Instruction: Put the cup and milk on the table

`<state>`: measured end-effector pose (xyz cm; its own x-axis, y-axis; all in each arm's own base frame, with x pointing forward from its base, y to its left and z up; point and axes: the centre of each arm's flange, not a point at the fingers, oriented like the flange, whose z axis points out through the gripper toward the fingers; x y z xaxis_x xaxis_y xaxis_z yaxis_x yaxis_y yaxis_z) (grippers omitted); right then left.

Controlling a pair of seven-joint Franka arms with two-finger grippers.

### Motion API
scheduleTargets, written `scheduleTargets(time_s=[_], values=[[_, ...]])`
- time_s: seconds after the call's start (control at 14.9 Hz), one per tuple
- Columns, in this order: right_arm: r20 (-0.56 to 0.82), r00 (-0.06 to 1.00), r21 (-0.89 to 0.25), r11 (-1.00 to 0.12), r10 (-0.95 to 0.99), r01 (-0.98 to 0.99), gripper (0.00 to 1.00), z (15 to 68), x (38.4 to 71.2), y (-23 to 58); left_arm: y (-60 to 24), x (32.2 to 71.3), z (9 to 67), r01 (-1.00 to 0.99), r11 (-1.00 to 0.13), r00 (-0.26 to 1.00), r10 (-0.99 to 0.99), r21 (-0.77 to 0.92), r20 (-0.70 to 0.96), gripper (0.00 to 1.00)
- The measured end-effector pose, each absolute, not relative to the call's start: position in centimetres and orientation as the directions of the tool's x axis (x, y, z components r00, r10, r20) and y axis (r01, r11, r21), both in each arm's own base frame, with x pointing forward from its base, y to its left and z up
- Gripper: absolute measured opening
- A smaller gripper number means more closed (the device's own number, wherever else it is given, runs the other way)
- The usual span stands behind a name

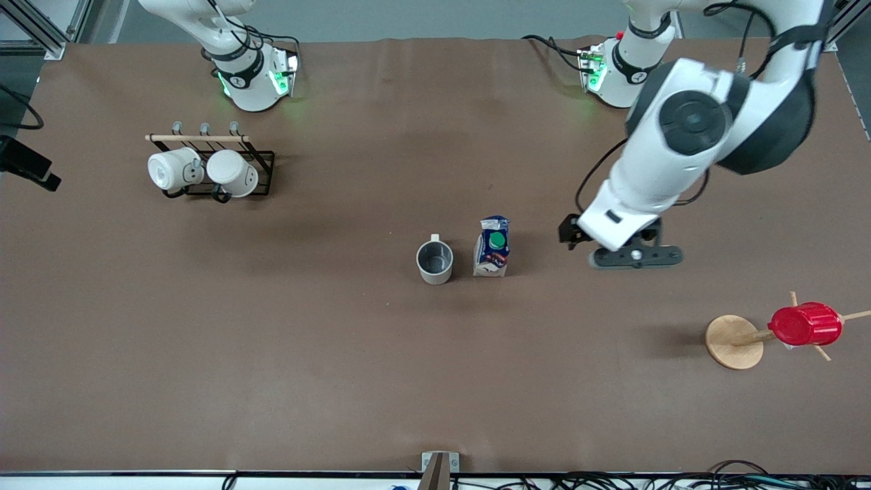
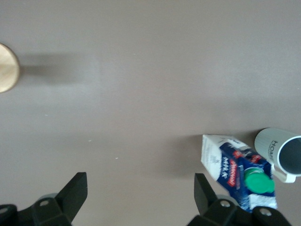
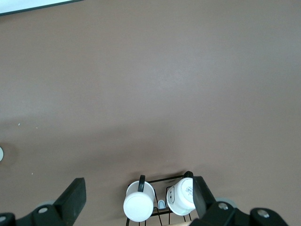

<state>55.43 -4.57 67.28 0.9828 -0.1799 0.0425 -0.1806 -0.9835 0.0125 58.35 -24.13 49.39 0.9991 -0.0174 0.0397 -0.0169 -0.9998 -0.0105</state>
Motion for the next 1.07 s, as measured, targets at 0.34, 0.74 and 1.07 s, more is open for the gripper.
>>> scheduleTargets(time_s=[0.34, 0.74, 1.07], values=[[0.040, 0.993, 0.015, -0.993, -0.112, -0.113, 1.00, 67.3, 55.4, -4.7, -18.2, 56.8, 52.8, -0.045, -0.999, 0.998, -0.045, 0.000, 0.048, 1.00], [0.039, 0.993, 0.015, -0.994, -0.109, -0.110, 1.00, 67.2, 55.4, -4.7, -12.4, 56.2, 56.5, -0.040, -0.999, 0.995, -0.043, -0.030, 0.087, 1.00], [0.039, 0.993, 0.015, -0.994, -0.109, -0.110, 1.00, 67.2, 55.4, -4.8, -11.2, 56.5, 57.9, -0.039, -0.999, 0.993, -0.041, -0.022, 0.112, 1.00]])
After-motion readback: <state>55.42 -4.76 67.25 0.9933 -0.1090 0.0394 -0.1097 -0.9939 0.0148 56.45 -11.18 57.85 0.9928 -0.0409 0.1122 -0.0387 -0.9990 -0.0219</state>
